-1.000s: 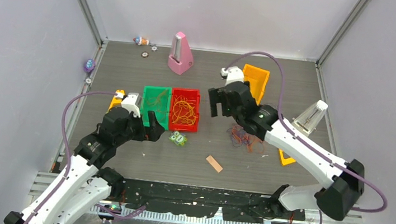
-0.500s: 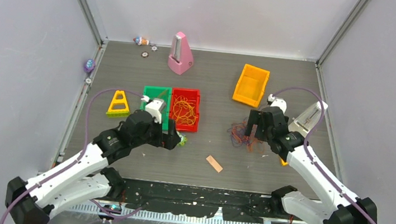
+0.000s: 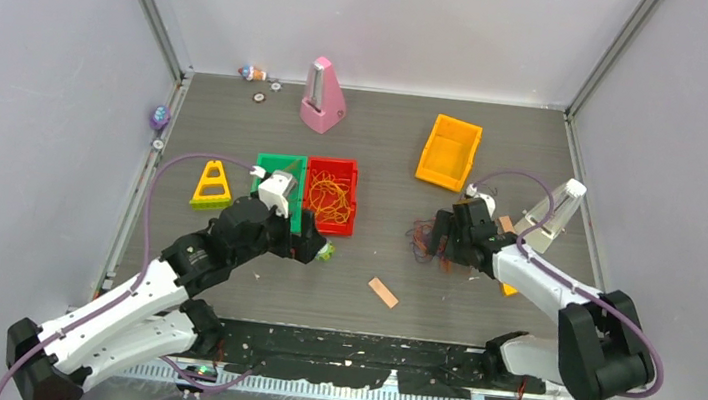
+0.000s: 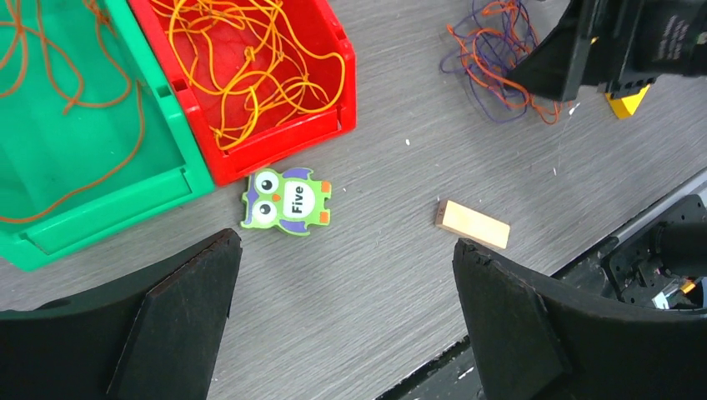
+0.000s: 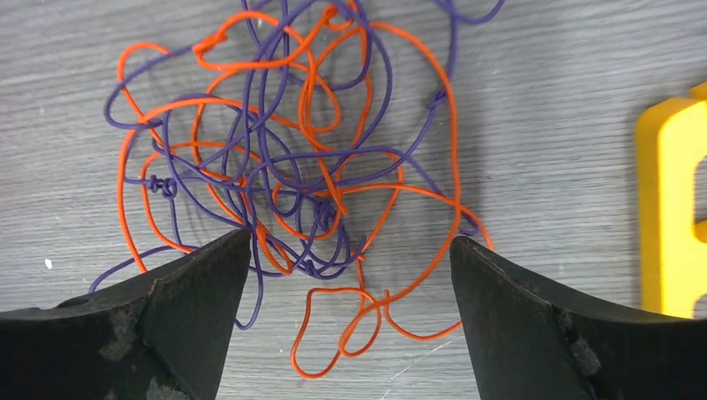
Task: Untangle the cables
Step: Untie the cable.
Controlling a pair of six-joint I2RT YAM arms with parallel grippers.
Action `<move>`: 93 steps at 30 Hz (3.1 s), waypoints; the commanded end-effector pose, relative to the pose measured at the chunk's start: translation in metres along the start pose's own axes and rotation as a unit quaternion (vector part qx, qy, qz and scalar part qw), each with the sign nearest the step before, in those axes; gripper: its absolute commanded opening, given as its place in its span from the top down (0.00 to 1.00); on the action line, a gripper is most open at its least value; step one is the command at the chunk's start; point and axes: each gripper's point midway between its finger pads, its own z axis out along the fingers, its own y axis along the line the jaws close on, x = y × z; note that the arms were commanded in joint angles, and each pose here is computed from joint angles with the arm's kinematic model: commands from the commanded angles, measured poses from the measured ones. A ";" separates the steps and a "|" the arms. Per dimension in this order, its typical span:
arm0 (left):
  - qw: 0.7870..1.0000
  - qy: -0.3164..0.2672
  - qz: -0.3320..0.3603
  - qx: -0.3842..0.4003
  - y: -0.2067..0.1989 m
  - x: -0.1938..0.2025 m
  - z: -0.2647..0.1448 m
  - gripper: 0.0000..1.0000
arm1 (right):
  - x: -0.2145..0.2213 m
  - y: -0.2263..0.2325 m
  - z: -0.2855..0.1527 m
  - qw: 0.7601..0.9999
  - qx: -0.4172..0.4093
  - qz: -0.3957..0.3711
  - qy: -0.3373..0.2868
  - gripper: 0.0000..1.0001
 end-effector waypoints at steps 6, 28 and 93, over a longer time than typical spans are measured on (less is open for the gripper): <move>0.999 -0.035 0.013 -0.005 0.002 -0.014 -0.001 0.00 | 0.022 0.078 -0.002 0.991 -0.132 0.008 0.025 0.12; 0.996 0.015 0.011 0.088 -0.039 -0.008 0.017 0.01 | -0.038 0.023 -0.050 0.995 -0.050 0.016 -0.081 0.12; 0.969 0.235 0.064 0.028 -0.087 0.054 0.207 0.29 | -0.053 0.028 -0.028 0.996 -0.061 -0.024 -0.059 0.94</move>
